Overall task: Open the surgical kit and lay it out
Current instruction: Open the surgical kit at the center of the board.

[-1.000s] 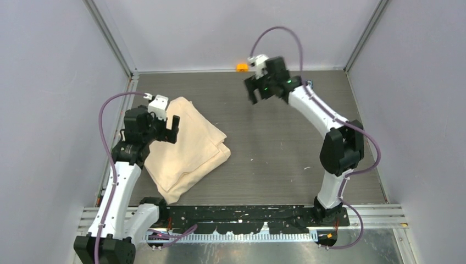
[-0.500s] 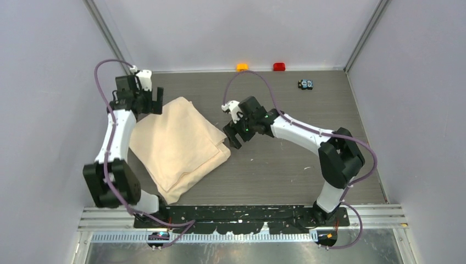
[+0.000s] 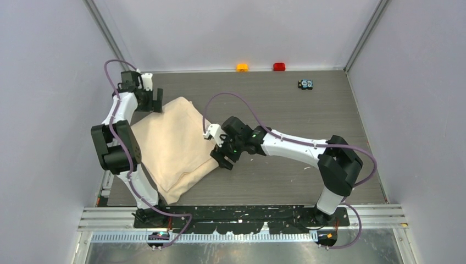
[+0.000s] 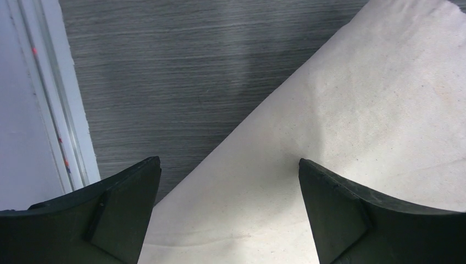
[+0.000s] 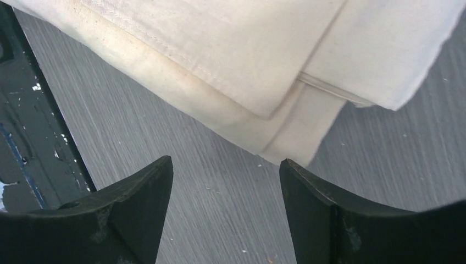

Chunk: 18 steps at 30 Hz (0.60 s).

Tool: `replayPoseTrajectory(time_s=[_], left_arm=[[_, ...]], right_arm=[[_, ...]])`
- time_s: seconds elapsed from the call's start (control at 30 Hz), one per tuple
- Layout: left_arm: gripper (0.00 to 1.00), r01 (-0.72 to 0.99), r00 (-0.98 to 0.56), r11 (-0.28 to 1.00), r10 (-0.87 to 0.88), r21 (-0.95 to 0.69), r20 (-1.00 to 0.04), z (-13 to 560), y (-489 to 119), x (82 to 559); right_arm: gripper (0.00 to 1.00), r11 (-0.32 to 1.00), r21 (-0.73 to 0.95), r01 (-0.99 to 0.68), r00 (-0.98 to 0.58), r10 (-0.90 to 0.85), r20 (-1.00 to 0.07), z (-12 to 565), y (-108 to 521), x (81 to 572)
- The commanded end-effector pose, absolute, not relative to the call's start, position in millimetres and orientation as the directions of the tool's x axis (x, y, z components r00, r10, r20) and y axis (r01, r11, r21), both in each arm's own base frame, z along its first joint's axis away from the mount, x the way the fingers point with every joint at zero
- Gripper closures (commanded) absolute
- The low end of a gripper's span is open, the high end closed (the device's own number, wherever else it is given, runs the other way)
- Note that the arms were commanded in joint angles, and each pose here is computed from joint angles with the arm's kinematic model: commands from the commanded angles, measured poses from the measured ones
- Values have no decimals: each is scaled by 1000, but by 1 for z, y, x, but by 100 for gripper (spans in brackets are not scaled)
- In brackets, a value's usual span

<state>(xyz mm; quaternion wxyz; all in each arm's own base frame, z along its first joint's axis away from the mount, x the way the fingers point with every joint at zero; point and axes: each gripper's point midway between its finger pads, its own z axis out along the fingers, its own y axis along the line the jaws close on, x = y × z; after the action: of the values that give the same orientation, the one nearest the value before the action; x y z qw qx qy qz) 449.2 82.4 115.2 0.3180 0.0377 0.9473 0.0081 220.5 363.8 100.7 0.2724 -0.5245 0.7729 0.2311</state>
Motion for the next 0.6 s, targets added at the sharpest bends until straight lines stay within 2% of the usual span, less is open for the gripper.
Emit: replayPoseTrajectory(time_s=[0.0,0.23,0.57], left_arm=[[1,57,-807,998,53,13,-588,113,82,454],[4,114,-846,991,62,-65,-530,86,66,437],[3,123,-863,969,-2,-215,-505,79,57,435]], right_arm=[[27,313,90,-945,-292,-691,-662,98,385,212],[33,409,106,-907,-374,-662,-649,91,400,228],[36,599,41,-800,-470,-583,-663,94,399,271]])
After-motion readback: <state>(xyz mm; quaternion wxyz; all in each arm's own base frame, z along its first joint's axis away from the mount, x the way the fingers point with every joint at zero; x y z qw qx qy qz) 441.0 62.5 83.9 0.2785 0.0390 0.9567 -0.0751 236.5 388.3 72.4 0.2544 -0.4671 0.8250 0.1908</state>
